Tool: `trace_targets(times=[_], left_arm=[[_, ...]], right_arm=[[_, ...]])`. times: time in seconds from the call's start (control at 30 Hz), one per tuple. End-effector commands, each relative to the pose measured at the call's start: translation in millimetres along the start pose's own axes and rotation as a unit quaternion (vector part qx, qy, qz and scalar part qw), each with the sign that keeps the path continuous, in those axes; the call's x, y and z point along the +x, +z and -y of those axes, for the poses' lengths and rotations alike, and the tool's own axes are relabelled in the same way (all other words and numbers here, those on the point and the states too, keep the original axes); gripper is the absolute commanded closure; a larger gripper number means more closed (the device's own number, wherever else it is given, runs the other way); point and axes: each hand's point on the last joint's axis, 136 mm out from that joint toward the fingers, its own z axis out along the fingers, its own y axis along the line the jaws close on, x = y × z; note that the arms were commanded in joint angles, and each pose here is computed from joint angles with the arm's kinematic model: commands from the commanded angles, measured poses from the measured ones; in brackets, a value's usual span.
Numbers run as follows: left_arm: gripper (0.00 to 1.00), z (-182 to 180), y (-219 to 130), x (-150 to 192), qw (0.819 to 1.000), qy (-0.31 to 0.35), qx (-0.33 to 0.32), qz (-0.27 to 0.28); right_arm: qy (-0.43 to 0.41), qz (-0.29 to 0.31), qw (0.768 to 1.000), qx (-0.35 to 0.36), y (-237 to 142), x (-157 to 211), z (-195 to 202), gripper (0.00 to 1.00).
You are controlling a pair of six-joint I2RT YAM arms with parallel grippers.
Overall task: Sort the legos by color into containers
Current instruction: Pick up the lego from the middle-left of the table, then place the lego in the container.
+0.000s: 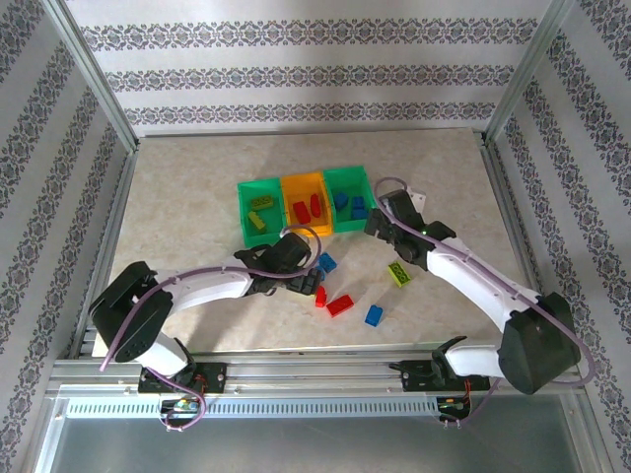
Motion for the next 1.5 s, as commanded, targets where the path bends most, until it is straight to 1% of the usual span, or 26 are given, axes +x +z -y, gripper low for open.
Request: trace_targets(times=[0.0, 0.23, 0.43, 0.57, 0.77, 0.97, 1.03, 1.23, 1.4, 1.47], left_arm=[[0.0, 11, 1, -2, 1.0, 0.018, 0.012, -0.008], [0.0, 7, 10, 7, 0.999, 0.016, -0.004, -0.029], [0.0, 4, 14, 11, 0.999, 0.01, -0.01, -0.035], [0.0, -4, 15, 20, 0.999, 0.003, -0.024, -0.044], [0.05, -20, 15, 34, 0.997, -0.015, -0.056, -0.055], [0.15, -37, 11, 41, 0.994, -0.032, -0.086, -0.056], [0.17, -44, 9, 43, 0.993, -0.037, -0.096, -0.058], [0.24, -57, -1, 38, 0.992, -0.032, -0.112, -0.042], [0.25, -56, -9, 29, 0.993, -0.027, -0.108, -0.025], [0.23, -52, -10, 26, 0.995, -0.028, -0.097, -0.019]], right_arm=[[0.023, 0.015, 0.999, 0.027, -3, 0, 19, 0.02], [0.032, 0.017, 0.999, 0.033, -6, 2, 28, 0.02], [0.039, 0.017, 0.998, 0.038, -5, 3, 32, 0.02], [0.045, 0.021, 0.998, 0.041, -6, 2, 34, 0.02], [0.049, 0.02, 0.998, 0.04, -6, 4, 36, 0.02], [0.06, 0.019, 0.997, 0.041, -5, 5, 38, 0.02], [0.062, 0.019, 0.997, 0.041, -5, 5, 38, 0.02], [0.065, 0.019, 0.997, 0.04, -8, 3, 38, 0.02], [0.073, 0.026, 0.996, 0.038, -11, 1, 39, 0.02], [0.075, 0.027, 0.996, 0.036, -13, 0, 39, 0.02]])
